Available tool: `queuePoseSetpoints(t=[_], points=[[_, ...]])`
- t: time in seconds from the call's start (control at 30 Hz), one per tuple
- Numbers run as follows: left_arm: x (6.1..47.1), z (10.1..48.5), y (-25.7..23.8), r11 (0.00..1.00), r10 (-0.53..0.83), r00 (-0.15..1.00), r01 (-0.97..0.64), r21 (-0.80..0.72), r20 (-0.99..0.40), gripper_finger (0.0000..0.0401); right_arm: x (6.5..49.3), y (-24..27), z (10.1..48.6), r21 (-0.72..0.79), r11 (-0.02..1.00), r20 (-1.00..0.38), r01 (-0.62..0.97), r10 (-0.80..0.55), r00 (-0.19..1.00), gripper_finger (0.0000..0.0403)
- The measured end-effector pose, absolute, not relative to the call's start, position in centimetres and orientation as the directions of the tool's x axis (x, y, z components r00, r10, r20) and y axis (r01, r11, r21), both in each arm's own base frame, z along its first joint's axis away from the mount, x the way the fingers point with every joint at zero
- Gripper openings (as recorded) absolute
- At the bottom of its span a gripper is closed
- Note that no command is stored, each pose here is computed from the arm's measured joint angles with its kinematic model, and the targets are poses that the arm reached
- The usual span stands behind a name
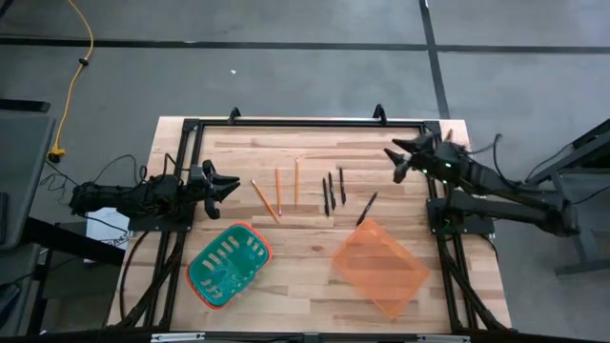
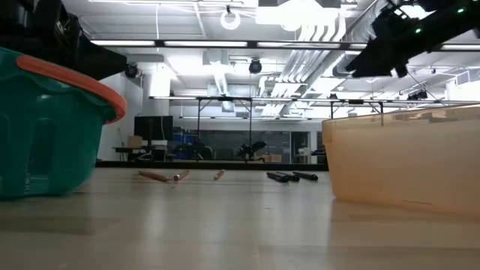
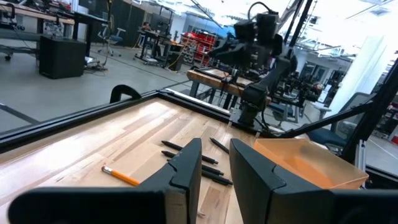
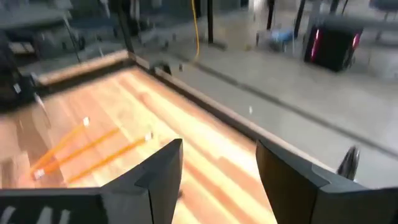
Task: Sort pens & pencils
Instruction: Put the black pen into the orange bin
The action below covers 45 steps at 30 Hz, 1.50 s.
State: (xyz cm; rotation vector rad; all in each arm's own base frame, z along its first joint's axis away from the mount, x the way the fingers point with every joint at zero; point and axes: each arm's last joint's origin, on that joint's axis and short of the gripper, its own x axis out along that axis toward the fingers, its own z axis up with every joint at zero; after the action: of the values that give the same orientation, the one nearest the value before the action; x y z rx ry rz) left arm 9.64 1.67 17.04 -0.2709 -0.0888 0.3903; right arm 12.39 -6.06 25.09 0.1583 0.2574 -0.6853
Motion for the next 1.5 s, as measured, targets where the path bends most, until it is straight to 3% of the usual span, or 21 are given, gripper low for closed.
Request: queuePoseSetpoints(t=[0.7, 1.03, 1.5], points=[[9.6, 17.0, 1.7, 0.889, 0.387, 0.921, -0.363, -0.277, 0.033, 0.0072, 23.3, -11.1, 20.2, 0.218, 0.691, -0.719, 0.689, -0.363, 0.593, 0.0197], [9.6, 17.0, 1.7, 0.889, 0.387, 0.922, -0.363, -0.278, 0.033, 0.0072, 28.2, -12.8, 18.2, 0.116, 0.651, -0.906, 0.750, -0.240, 0.348, 0.0197], [9.6, 17.0, 1.7, 0.889, 0.387, 0.922, -0.363, -0.278, 0.033, 0.0072, 33.2, -11.4, 16.1, 0.072, 0.715, -0.988, 0.695, -0.047, 0.150, 0.0197]])
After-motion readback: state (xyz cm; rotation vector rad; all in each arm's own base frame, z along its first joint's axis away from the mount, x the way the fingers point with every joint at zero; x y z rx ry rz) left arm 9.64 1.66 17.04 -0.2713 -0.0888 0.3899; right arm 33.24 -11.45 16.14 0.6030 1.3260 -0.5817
